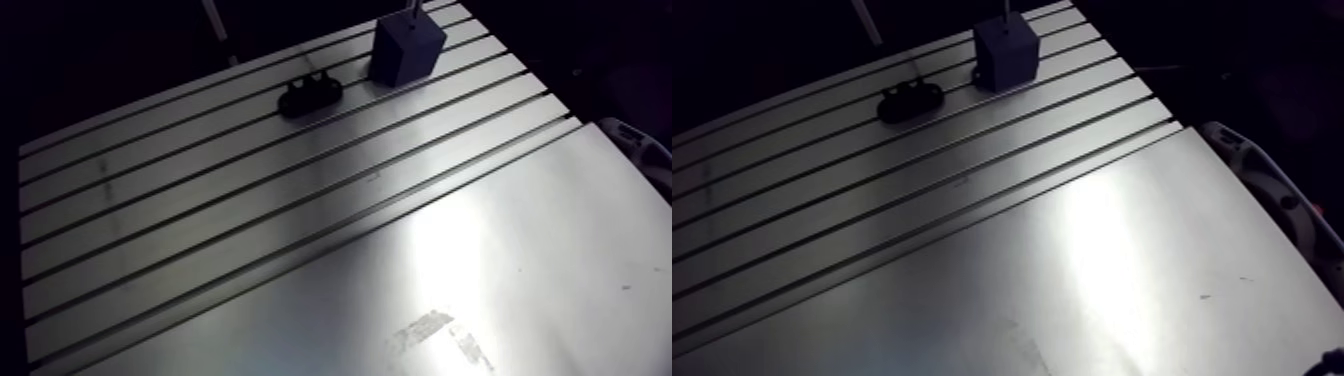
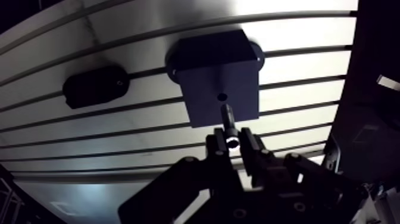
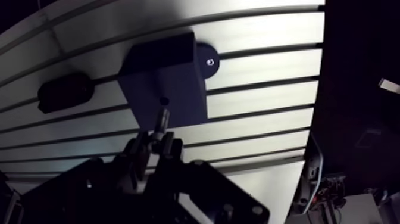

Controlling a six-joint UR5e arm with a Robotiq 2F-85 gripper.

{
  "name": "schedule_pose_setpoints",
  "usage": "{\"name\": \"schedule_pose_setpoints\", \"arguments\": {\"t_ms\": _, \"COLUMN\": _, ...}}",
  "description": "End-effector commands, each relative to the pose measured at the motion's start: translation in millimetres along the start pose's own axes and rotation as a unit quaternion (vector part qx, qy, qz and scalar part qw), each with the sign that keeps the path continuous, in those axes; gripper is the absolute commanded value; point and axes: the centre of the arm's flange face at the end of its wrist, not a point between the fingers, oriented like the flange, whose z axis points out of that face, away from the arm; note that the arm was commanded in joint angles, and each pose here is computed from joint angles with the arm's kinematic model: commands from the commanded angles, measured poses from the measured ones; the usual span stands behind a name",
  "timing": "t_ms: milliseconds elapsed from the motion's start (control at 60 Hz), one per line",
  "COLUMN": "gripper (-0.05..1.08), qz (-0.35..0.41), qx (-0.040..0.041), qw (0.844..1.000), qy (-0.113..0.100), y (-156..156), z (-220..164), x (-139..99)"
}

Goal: Pick up the M10 bolt and insert it into the hole until fully seated.

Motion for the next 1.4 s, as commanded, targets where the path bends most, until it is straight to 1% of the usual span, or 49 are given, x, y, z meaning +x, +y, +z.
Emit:
{"name": "schedule_pose_setpoints", "arguments": {"t_ms": 17, "gripper": 1.04, "qz": 0.001, "qx": 0.0015, "qw": 1.0, "qy": 0.003, "y": 0, "z": 1, "x": 2}}
{"name": "schedule_pose_setpoints", "arguments": {"t_ms": 333, "gripper": 1.04, "qz": 0.0, "qx": 0.0015, "qw": 1.0, "qy": 0.002, "y": -1, "z": 2, "x": 2}}
{"name": "schedule_pose_setpoints", "arguments": {"t_ms": 517, "gripper": 1.04, "qz": 0.0, "qx": 0.0031, "qw": 1.0, "qy": 0.0, "y": -2, "z": 5, "x": 2}}
{"name": "schedule_pose_setpoints", "arguments": {"t_ms": 1117, "gripper": 1.04, "qz": -0.001, "qx": 0.0022, "qw": 1.0, "qy": -0.006, "y": -2, "z": 10, "x": 1}}
{"name": "schedule_pose_setpoints", "arguments": {"t_ms": 1400, "gripper": 1.04, "qz": -0.003, "qx": 0.003, "qw": 1.0, "qy": -0.008, "y": -1, "z": 12, "x": 1}}
